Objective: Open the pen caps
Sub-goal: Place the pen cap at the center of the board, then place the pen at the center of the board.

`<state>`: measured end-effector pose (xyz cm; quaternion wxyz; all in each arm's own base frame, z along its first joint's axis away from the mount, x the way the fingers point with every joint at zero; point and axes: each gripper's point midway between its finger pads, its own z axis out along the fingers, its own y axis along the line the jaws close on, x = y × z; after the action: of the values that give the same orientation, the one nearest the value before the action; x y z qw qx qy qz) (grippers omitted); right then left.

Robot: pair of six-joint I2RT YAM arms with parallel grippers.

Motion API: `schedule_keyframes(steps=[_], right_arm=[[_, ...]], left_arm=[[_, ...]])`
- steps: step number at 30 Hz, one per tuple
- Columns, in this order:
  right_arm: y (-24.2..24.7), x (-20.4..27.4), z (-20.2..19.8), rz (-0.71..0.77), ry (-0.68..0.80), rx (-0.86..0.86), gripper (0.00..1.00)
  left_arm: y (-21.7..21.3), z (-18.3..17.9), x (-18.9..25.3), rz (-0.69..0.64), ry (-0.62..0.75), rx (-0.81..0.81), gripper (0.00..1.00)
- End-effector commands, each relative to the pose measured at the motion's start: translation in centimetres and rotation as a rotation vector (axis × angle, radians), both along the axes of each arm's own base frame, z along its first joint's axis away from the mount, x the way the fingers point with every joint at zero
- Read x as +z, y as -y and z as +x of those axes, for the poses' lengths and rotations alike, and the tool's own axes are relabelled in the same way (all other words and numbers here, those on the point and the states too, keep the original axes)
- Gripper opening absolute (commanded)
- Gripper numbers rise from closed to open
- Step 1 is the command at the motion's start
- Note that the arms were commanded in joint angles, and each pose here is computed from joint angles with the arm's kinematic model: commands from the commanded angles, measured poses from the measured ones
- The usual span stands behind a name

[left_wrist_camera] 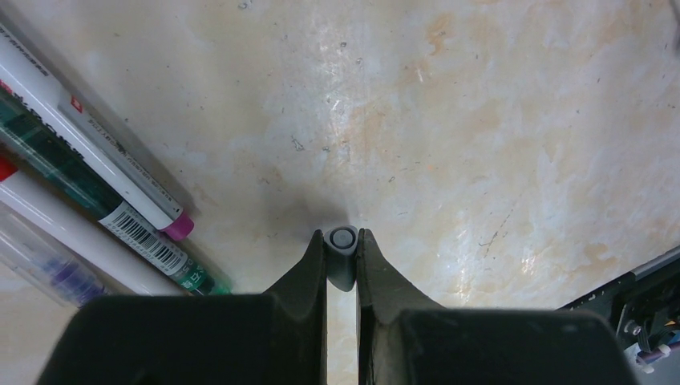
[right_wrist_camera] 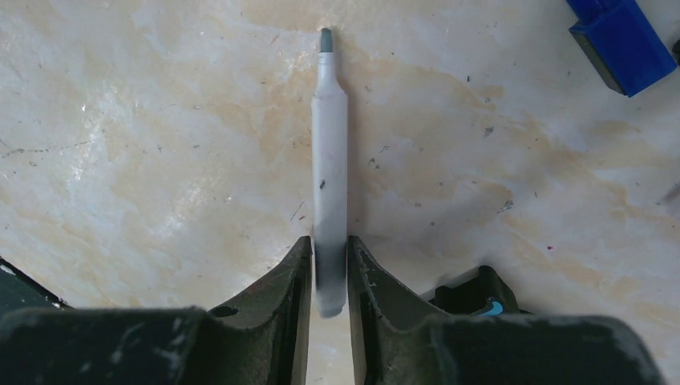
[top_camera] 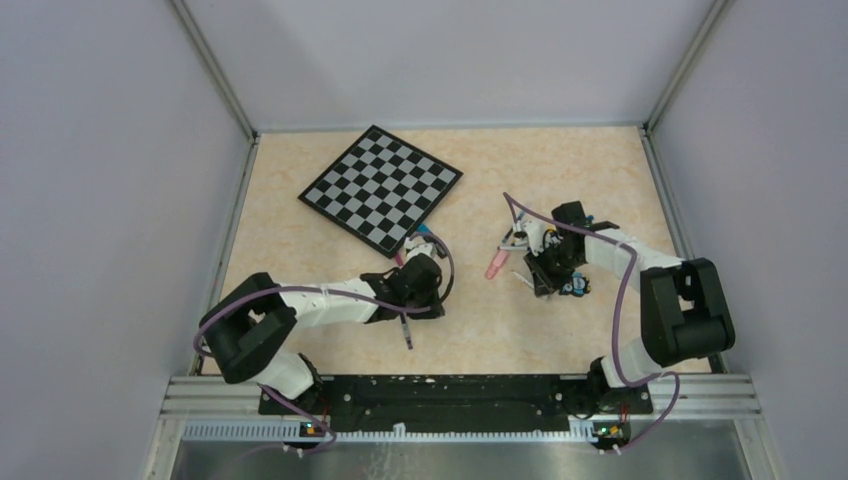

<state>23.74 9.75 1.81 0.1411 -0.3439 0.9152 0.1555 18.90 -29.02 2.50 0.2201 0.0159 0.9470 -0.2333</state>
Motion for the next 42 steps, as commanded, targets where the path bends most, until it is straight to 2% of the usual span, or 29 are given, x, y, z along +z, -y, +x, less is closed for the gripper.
schedule_keyframes(steps=[1, 9, 14, 23, 28, 36, 39, 42], right_arm=[[-0.5, 0.2, 0.4, 0.006, 0.003, 0.008, 0.22], [-0.5, 0.1, 0.3, 0.006, -0.002, 0.010, 0.25], [-0.6, 0.2, 0.2, 0.015, -0.006, 0.022, 0.32], [-0.9, 0.7, 0.2, 0.029, -0.003, 0.037, 0.37], [-1.2, 1.3, 0.3, 0.049, 0.004, 0.056, 0.49], [-1.5, 3.4, 1.0, 0.107, 0.057, 0.068, 0.57], [-1.8, 4.6, 1.3, 0.166, 0.075, 0.066, 0.59], [-2.0, 6.3, 1.7, 0.239, 0.113, 0.060, 0.61]], left_arm=[[0.3, 0.7, 0.4, 0.022, 0.024, -0.007, 0.12], [0.3, 0.5, -0.4, 0.038, 0.004, -0.015, 0.22], [0.1, 0.5, -0.4, 0.049, 0.005, -0.011, 0.31], [-0.1, 0.9, 0.5, 0.060, 0.028, -0.009, 0.35], [0.2, 1.2, 1.9, 0.046, 0.059, -0.030, 0.36], [0.3, 2.3, 6.6, -0.051, 0.237, -0.065, 0.39], [0.0, 2.5, 8.7, -0.113, 0.330, -0.073, 0.45], [-0.8, 2.6, 10.8, -0.200, 0.445, -0.049, 0.58]])
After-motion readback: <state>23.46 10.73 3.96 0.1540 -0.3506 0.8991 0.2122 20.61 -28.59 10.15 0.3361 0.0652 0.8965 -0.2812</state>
